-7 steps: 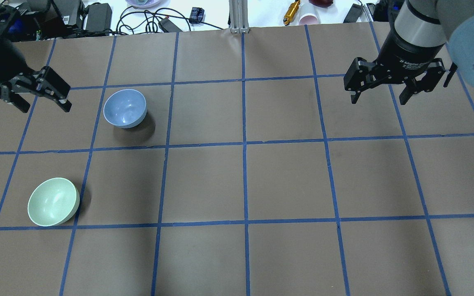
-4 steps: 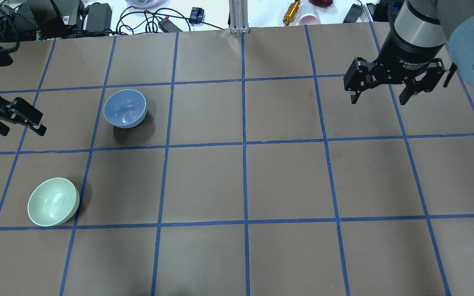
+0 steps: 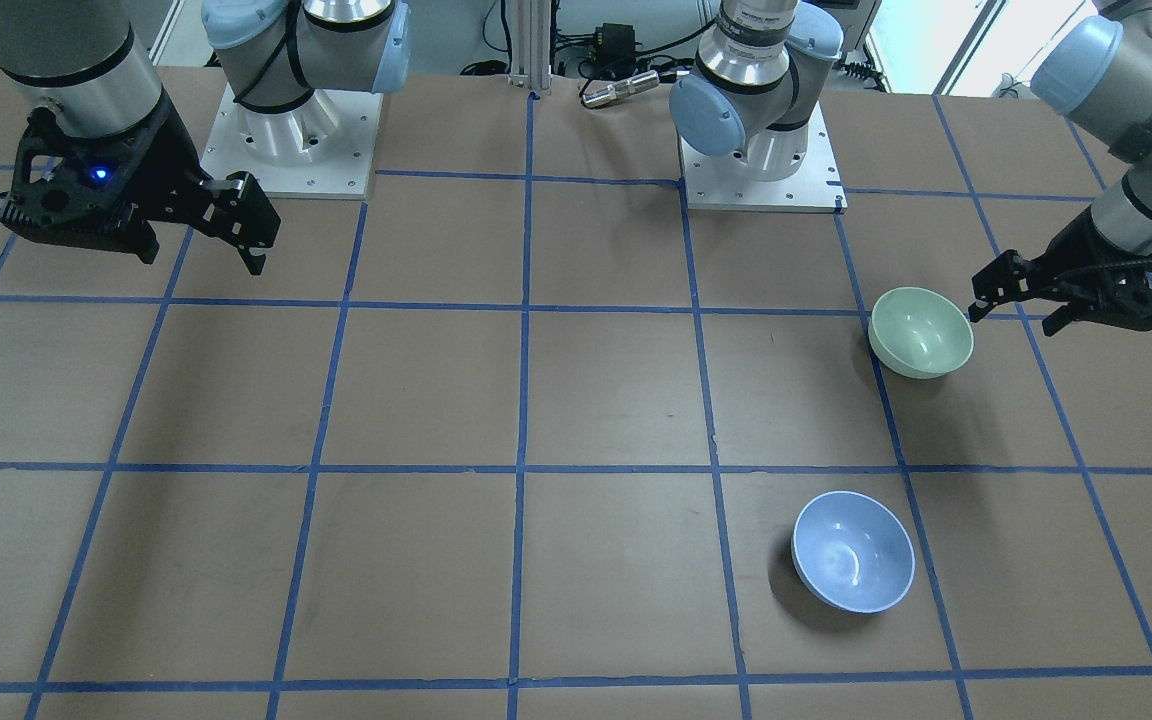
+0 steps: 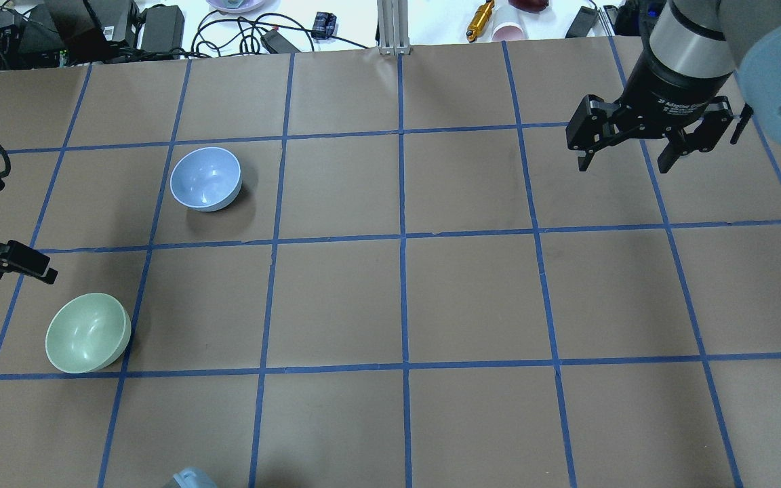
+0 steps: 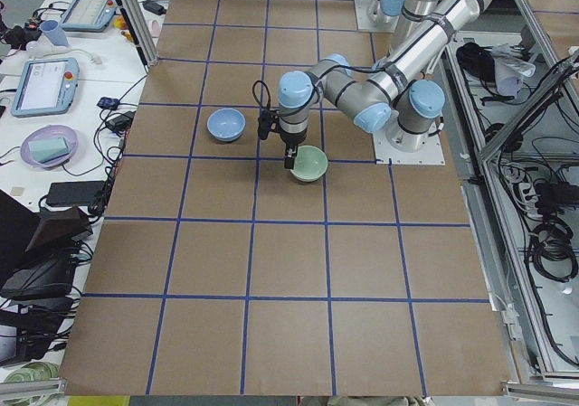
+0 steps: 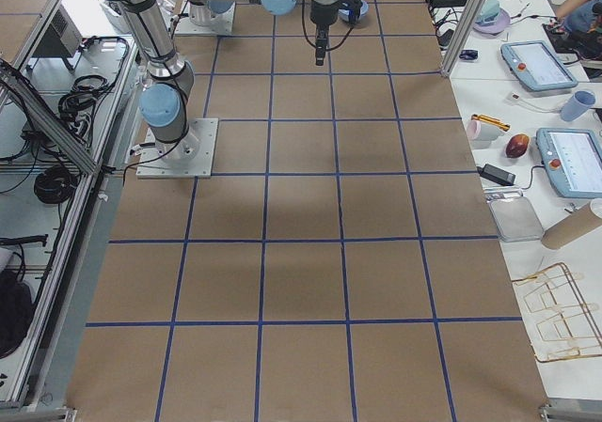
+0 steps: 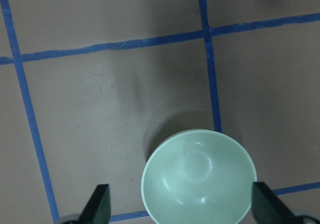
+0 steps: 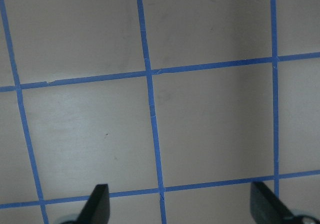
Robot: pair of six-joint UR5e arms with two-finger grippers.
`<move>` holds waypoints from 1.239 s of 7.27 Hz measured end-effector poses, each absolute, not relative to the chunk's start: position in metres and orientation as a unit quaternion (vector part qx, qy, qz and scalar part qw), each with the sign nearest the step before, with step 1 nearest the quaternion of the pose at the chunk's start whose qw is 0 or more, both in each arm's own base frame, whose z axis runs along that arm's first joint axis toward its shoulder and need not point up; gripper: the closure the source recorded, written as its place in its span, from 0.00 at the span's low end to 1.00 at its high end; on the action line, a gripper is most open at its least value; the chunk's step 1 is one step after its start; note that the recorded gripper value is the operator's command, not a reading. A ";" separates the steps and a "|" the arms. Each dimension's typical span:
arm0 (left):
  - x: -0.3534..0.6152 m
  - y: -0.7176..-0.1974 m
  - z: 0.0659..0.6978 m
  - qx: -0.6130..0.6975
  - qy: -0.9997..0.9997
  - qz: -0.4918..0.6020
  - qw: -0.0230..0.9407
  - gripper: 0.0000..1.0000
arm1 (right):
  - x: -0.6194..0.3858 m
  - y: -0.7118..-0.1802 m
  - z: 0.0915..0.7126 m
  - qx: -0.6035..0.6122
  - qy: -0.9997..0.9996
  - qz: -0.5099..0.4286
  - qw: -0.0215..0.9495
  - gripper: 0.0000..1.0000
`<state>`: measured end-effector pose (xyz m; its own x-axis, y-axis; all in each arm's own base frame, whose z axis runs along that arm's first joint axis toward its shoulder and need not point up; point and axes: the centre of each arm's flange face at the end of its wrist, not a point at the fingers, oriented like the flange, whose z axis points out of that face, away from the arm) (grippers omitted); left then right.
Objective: Stack green bowl on blue bowl
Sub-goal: 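Move the left gripper down toward the pale green bowl's rim, then close the left gripper on the pale green bowl's rim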
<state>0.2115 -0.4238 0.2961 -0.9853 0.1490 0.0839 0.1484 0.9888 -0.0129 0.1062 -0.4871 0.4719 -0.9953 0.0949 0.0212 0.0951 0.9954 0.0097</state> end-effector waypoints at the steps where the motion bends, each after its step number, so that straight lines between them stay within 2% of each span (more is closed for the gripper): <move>1: 0.219 -0.416 0.277 -0.072 -0.996 0.008 0.055 0.00 | 0.106 -0.487 0.472 -0.048 -0.999 -0.005 0.011 0.00; 7: 0.225 -0.395 0.200 -0.056 -0.996 0.001 0.070 0.00 | 0.106 -0.487 0.472 -0.048 -0.999 -0.005 0.011 0.00; 8: 0.226 -0.394 0.193 -0.054 -0.996 -0.004 0.075 0.03 | 0.106 -0.487 0.472 -0.048 -0.999 -0.005 0.011 0.00; 9: 0.229 -0.392 0.187 -0.051 -0.996 -0.009 0.079 0.27 | 0.106 -0.487 0.472 -0.048 -0.999 -0.005 0.011 0.00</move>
<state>0.2286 -0.3924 0.1875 -0.9824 0.1008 0.1574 0.1035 0.9946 0.0094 0.1061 -0.4872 0.4722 -0.9952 0.0949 0.0219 0.0951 0.9954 0.0092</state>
